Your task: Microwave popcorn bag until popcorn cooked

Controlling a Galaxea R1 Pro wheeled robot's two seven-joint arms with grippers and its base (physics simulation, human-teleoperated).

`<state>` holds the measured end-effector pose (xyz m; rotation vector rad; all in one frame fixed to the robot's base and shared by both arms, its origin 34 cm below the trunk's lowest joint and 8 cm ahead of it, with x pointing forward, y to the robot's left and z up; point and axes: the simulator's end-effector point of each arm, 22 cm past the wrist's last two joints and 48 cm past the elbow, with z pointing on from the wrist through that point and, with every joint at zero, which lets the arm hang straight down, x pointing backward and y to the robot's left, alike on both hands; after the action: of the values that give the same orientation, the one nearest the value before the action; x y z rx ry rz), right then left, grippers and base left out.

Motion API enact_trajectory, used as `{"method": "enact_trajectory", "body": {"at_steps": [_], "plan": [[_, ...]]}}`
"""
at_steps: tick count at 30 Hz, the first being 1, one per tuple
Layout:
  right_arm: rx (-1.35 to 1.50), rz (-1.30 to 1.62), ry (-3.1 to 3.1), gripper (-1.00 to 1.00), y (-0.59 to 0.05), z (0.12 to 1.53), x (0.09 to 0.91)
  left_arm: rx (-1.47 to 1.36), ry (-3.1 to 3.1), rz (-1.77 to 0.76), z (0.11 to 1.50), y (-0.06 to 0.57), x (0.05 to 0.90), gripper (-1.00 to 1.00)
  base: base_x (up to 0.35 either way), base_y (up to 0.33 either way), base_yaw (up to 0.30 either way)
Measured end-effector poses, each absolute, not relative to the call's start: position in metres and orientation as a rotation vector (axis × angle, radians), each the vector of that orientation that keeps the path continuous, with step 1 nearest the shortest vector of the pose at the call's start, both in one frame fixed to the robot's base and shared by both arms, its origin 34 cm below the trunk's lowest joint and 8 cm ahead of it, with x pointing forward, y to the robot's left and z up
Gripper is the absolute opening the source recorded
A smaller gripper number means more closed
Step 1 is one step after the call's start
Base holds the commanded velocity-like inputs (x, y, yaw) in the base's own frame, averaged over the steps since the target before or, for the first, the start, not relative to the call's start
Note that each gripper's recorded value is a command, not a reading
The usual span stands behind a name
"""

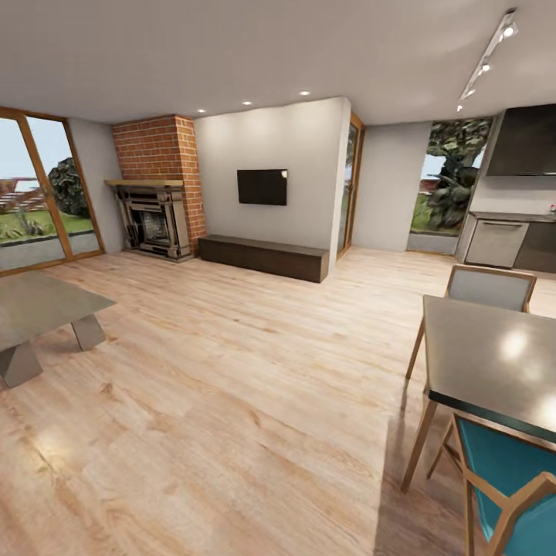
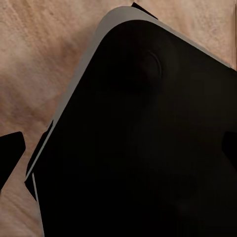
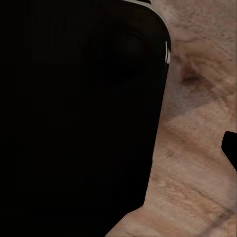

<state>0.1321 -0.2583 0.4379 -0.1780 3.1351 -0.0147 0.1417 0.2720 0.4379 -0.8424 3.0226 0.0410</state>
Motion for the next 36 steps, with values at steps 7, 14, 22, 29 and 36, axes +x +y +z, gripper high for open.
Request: {"method": "enact_trajectory", "body": {"at_steps": [7,14,22,29,36], "plan": [[-0.167,-0.017,3.100,1.00,-0.259,0.438,0.140,-0.842,3.023,0.041,0.438,0.271,0.142,1.00,0.338,0.011,-0.040],[-0.162,-0.012,3.086,1.00,-0.257,0.438,0.144,-0.842,3.022,0.040,0.438,0.271,0.142,1.00,0.340,0.000,-0.195],[-0.166,-0.014,3.084,1.00,-0.259,0.438,0.144,-0.840,3.023,0.040,0.438,0.271,0.142,1.00,0.340,0.000,-0.015],[-0.170,-0.013,3.086,1.00,-0.258,0.438,0.144,-0.841,3.023,0.040,0.438,0.271,0.142,1.00,0.340,0.000,0.000],[-0.168,-0.015,3.086,1.00,-0.259,0.438,0.143,-0.841,3.023,0.040,0.438,0.271,0.142,1.00,0.340,0.000,0.000]]}}
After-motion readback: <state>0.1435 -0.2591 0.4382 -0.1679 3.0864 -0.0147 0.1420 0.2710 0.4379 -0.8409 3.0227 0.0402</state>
